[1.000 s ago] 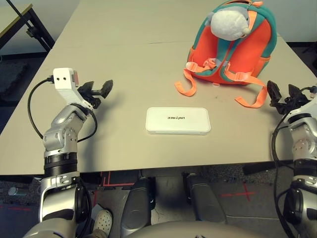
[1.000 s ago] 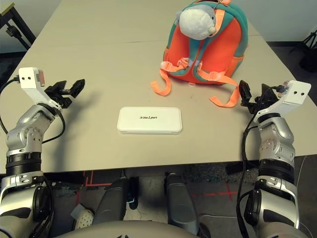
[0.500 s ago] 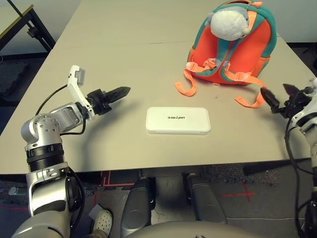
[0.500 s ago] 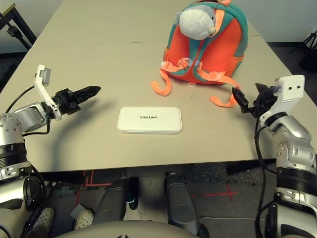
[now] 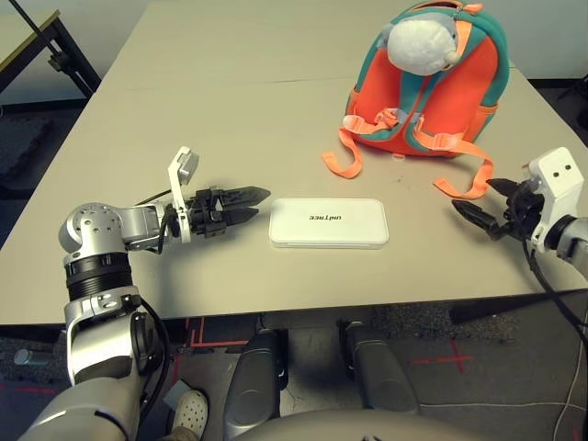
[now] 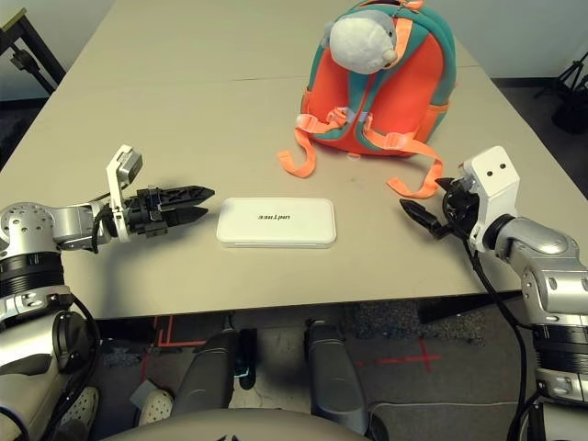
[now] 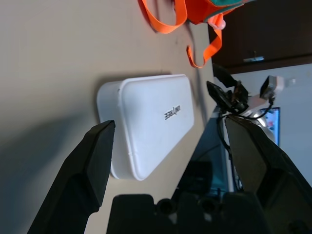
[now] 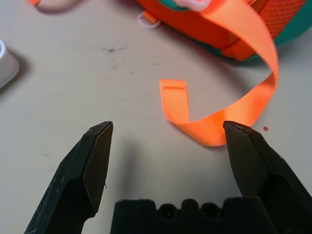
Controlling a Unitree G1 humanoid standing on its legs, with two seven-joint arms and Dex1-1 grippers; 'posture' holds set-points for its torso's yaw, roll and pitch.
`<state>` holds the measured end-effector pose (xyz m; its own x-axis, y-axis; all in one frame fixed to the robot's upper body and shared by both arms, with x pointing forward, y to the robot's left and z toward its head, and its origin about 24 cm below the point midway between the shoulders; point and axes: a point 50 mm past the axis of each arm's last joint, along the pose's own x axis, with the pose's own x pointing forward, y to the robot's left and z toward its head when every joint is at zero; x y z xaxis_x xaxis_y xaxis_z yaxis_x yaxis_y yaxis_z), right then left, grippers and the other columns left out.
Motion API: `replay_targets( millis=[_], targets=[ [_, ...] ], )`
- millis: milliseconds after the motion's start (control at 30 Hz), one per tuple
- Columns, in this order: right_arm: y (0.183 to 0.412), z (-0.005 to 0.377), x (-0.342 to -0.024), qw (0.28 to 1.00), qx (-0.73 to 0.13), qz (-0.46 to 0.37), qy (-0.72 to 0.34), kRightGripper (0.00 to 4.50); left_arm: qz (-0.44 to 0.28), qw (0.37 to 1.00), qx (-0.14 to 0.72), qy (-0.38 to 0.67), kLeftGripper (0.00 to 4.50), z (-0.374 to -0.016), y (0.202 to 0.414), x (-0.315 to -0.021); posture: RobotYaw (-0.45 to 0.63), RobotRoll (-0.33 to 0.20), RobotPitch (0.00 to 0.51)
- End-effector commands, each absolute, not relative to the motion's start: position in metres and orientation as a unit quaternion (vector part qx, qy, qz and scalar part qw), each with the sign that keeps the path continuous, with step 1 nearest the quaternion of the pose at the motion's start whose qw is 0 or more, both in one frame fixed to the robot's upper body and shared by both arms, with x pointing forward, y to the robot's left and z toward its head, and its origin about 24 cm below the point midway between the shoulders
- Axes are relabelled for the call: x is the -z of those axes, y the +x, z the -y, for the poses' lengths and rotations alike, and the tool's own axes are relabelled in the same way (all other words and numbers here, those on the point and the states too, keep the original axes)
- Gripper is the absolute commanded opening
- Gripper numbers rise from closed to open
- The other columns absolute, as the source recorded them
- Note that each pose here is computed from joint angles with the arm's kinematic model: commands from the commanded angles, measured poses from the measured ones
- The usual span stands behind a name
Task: Put the pencil case into the backpack and zip it.
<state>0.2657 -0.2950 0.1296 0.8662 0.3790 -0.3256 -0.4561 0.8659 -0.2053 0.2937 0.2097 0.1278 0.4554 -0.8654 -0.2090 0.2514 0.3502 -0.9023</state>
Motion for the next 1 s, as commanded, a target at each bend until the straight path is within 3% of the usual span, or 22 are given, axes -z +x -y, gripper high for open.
replay_targets(
  millis=[33, 833, 933, 1000],
  targets=[
    [0.263, 0.291, -0.128, 0.948, -0.233, -0.155, -0.152, 4.48, -0.374, 0.725, 0.381, -0.436, 4.5, -0.208, 0.293, -0.123, -0.18, 0.0, 0.153],
    [0.256, 0.282, -0.13, 0.915, -0.289, -0.203, -0.198, 4.48, -0.428, 0.737, 0.312, -0.421, 4.5, -0.212, 0.298, -0.102, -0.19, 0.0, 0.165],
    [0.254, 0.278, -0.13, 0.907, -0.31, -0.212, -0.192, 3.88, -0.428, 0.737, 0.313, -0.419, 4.5, -0.211, 0.298, -0.102, -0.19, 0.0, 0.165],
    [0.252, 0.273, -0.13, 0.901, -0.325, -0.217, -0.188, 3.18, -0.429, 0.738, 0.313, -0.416, 4.5, -0.21, 0.298, -0.101, -0.19, 0.0, 0.166]
  ],
)
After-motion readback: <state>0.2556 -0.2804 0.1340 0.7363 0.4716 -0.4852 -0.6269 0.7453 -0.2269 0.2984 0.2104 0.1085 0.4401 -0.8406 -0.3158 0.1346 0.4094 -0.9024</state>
